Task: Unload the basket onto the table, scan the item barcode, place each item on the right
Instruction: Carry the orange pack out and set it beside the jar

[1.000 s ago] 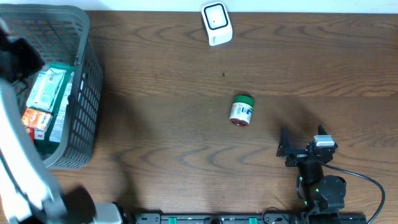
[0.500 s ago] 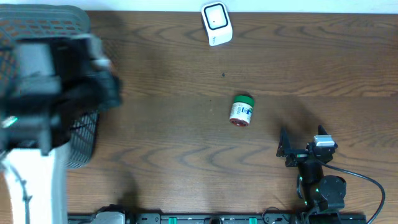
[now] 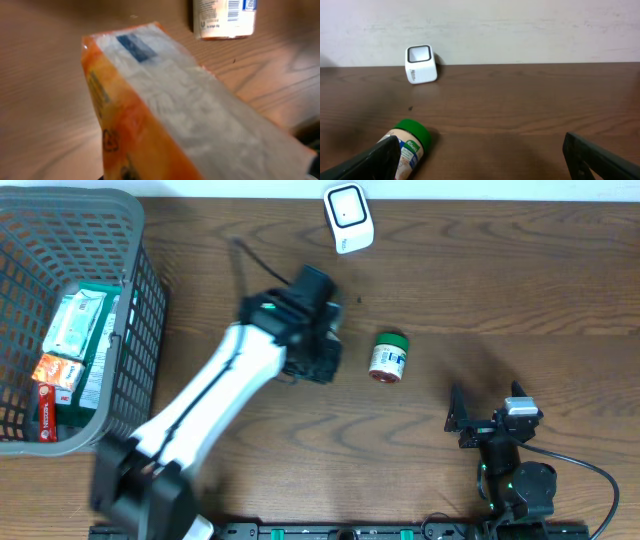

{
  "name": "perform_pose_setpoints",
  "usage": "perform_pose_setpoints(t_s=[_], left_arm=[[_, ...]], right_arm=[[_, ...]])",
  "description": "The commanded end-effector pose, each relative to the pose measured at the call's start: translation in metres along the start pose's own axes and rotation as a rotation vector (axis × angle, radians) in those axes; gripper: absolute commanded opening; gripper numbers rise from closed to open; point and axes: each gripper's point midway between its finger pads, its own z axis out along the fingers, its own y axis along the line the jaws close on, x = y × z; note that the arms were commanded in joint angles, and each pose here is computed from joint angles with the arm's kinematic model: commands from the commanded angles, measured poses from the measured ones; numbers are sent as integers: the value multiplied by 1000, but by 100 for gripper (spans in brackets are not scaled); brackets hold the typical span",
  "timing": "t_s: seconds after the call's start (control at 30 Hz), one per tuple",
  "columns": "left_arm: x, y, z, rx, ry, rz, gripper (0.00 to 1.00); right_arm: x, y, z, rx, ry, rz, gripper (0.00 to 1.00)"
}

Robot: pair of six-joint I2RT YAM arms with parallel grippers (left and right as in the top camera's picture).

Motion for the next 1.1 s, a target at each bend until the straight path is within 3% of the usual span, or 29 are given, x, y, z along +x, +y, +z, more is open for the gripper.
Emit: perform_pose_setpoints(t_s=[0.0, 0.23, 0.4, 0.47, 0.8, 1.07], left_arm=[[1, -7, 35, -5, 62, 10, 24], [0, -1, 97, -31, 138, -17, 33], [3, 4, 109, -41, 166, -24, 73], [-1, 1, 105, -35, 148, -19, 81], [-29, -9, 50, -42, -23, 14, 86], [-40, 3, -50, -163, -266, 21, 87]], right_arm=[[1, 1, 0, -3, 3, 12, 99], [1, 1, 0, -3, 3, 12, 99], [1, 1, 0, -3, 3, 12, 99], [1, 1, 0, -3, 3, 12, 99], [1, 1, 0, -3, 3, 12, 99], [1, 1, 0, -3, 3, 12, 99]])
